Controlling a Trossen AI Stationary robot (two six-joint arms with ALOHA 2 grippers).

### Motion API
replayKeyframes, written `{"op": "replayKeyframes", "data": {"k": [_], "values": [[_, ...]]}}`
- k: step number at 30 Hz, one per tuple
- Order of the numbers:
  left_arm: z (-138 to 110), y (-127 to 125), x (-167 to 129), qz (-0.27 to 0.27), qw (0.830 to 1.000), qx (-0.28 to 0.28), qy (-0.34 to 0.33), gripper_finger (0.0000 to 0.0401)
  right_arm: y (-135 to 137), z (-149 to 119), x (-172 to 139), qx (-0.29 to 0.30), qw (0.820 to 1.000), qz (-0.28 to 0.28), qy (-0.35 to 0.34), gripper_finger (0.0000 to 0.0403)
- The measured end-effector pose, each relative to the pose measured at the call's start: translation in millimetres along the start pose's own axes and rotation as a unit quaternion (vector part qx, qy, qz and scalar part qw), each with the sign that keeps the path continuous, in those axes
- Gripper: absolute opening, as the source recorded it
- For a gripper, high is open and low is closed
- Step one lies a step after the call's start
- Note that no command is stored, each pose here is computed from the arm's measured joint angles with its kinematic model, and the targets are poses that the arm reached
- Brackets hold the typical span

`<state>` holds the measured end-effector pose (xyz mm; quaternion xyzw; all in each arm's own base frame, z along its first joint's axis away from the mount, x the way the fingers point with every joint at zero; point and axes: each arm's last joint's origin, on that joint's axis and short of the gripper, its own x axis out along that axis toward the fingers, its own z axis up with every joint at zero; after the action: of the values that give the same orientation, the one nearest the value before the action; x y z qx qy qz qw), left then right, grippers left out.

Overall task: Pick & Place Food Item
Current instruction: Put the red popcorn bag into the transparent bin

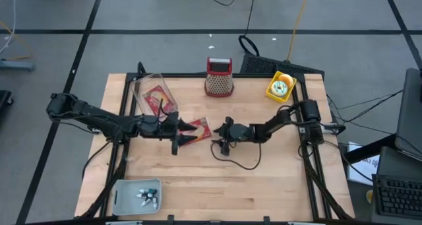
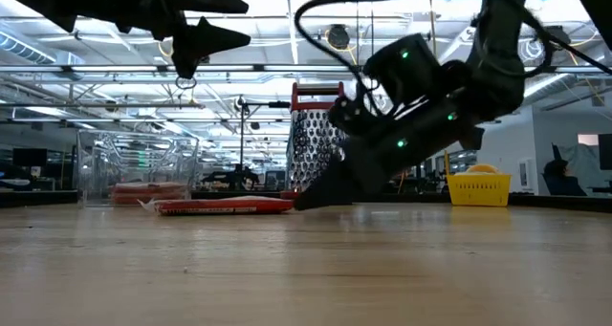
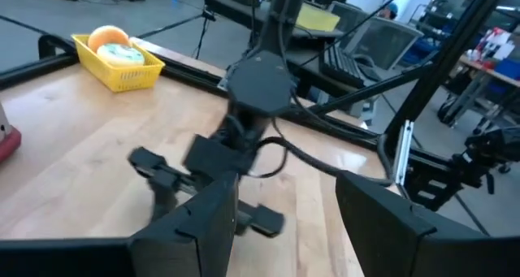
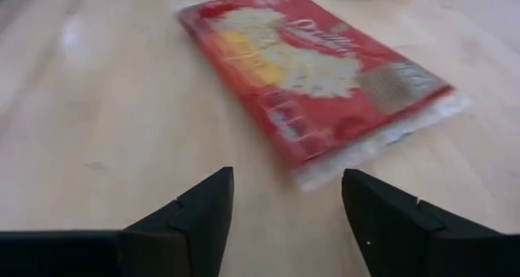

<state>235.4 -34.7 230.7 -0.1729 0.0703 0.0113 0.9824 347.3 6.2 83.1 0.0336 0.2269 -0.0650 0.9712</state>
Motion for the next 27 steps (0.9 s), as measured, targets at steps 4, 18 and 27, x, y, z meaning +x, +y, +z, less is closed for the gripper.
{"op": "replayKeyframes", "data": {"k": [4,18,27], "values": [[-1.6,0.0,0.0,0.002,1.0,-0.003,0.007,0.0209,-9.1,-2.5,5.1,0.009,0.999,-0.032,0.003,0.0192],[-2.7,0.4,-0.1,0.005,1.0,-0.001,0.012,0.0209,-8.0,0.7,5.3,-0.016,1.0,0.007,-0.009,0.0086],[-2.6,0.4,-0.1,0.006,1.0,-0.003,0.012,0.0209,-11.6,-0.1,5.7,-0.016,1.0,0.002,-0.004,0.0004]]}}
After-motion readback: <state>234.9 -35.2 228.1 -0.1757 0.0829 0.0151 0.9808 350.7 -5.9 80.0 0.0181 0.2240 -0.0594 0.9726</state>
